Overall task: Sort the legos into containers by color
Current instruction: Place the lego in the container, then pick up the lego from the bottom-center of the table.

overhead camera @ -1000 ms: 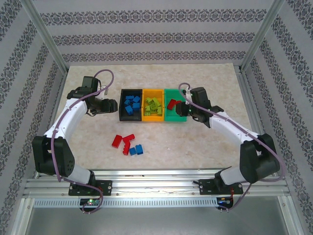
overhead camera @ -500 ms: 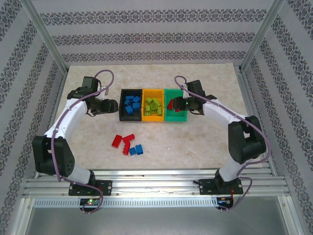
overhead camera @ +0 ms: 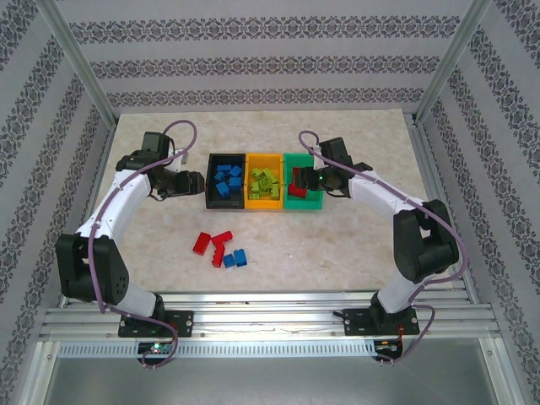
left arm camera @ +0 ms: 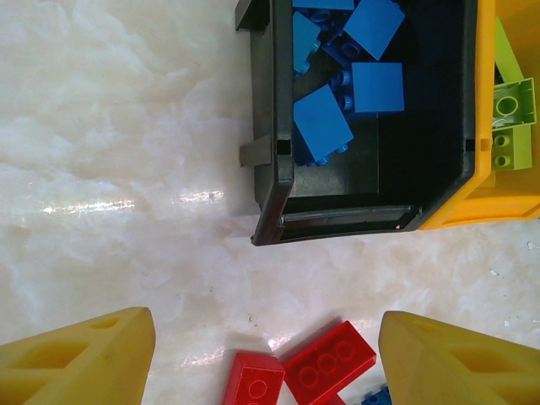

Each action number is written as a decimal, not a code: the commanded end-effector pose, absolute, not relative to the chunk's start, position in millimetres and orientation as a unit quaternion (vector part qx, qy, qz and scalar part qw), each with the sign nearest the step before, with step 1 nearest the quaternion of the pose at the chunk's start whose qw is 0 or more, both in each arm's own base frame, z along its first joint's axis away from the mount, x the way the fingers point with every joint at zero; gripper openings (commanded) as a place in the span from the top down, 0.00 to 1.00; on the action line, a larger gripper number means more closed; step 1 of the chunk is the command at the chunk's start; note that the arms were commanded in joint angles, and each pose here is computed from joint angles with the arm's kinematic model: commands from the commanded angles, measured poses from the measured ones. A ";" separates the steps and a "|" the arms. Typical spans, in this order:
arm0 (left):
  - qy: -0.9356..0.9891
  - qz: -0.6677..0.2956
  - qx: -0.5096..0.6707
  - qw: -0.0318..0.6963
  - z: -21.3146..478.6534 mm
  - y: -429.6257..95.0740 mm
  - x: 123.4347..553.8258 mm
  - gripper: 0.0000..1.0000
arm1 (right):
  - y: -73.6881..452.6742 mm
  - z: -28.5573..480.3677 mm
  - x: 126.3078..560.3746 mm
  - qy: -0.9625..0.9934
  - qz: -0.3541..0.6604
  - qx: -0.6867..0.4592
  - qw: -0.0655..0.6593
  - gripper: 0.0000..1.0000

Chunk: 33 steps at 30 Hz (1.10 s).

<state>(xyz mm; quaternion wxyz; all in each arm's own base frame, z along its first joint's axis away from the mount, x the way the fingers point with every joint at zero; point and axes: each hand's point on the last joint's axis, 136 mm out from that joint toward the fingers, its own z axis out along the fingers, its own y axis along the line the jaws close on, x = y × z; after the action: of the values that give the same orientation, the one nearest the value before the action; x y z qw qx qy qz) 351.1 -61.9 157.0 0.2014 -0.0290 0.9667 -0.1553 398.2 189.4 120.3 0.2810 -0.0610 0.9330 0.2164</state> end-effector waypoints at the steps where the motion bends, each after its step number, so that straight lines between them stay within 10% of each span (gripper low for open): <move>1: 0.964 -0.164 -0.037 0.205 154.0 -61.0 355.8 0.29 | 201.2 133.9 384.5 0.924 0.232 -0.092 0.291 0.48; 33: 0.967 -0.154 -0.040 0.198 148.0 -57.9 355.7 0.29 | 405.2 61.9 244.1 0.820 0.210 -0.512 0.145 0.32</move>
<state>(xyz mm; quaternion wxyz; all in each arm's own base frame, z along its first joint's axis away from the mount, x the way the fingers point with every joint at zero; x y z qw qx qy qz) 355.5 -63.2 149.5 0.1957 -0.0291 0.9674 -0.1578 245.3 407.7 64.6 0.1485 -0.4615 0.8387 0.2482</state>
